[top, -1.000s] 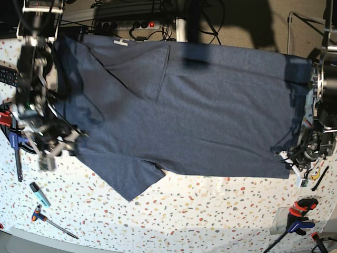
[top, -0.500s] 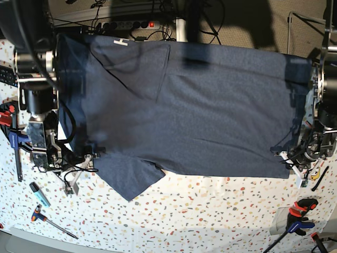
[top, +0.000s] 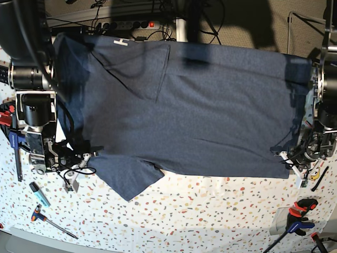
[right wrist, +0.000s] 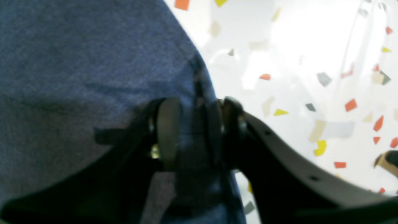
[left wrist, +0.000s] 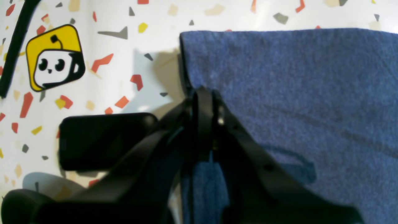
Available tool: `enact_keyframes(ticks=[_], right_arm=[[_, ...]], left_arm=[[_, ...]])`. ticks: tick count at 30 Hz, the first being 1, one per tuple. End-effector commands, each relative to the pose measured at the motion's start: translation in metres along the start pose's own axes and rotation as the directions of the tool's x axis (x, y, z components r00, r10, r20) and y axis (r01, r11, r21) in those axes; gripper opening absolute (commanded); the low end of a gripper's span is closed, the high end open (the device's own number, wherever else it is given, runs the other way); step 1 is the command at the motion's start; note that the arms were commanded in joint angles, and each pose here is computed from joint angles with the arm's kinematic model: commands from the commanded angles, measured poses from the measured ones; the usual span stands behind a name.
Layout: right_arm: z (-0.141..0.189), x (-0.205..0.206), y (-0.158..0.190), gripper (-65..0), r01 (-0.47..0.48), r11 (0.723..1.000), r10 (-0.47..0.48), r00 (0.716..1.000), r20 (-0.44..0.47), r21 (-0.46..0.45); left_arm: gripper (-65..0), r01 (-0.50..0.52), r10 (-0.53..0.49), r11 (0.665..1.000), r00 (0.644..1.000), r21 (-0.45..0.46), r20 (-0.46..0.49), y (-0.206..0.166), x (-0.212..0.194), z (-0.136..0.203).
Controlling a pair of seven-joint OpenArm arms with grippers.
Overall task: Fold the T-shirt properly
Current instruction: 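Grasp the shirt's side edge with the right gripper near the sleeve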
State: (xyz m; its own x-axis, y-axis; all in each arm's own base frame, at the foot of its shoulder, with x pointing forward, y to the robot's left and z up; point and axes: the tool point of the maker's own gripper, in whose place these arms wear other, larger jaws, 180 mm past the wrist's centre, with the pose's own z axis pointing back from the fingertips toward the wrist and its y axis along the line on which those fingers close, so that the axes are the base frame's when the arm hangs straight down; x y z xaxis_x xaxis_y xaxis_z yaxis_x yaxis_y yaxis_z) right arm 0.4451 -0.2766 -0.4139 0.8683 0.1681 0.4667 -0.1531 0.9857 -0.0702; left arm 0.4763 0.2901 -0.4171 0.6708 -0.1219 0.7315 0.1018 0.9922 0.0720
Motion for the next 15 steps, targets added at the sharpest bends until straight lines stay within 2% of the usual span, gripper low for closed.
enact_keyframes(ticks=[1,5,10,15], right_arm=[[0.008,0.013,-0.013,-49.6,-0.009,1.000,0.009,1.000,0.018,-0.028],[0.009,0.017,-0.013,-64.1,-0.008,1.000,0.010,0.999,0.040,-0.028],[0.010,0.027,-0.013,-65.0,-0.012,0.999,0.014,0.996,0.089,-0.030],[0.022,0.050,-0.003,-65.0,-0.096,0.995,0.092,0.981,0.168,0.014]], left_arm=[[-65.0,0.003,-0.004,1.000,0.999,0.017,0.040,0.009,0.022,0.003],[-65.0,-0.029,0.029,0.999,0.998,0.013,0.054,0.009,0.025,0.003],[-65.0,-0.134,0.133,0.991,0.985,-0.002,0.107,0.009,0.038,0.004],[-65.0,-0.135,0.134,0.991,0.981,-0.006,0.139,0.014,0.054,0.009]])
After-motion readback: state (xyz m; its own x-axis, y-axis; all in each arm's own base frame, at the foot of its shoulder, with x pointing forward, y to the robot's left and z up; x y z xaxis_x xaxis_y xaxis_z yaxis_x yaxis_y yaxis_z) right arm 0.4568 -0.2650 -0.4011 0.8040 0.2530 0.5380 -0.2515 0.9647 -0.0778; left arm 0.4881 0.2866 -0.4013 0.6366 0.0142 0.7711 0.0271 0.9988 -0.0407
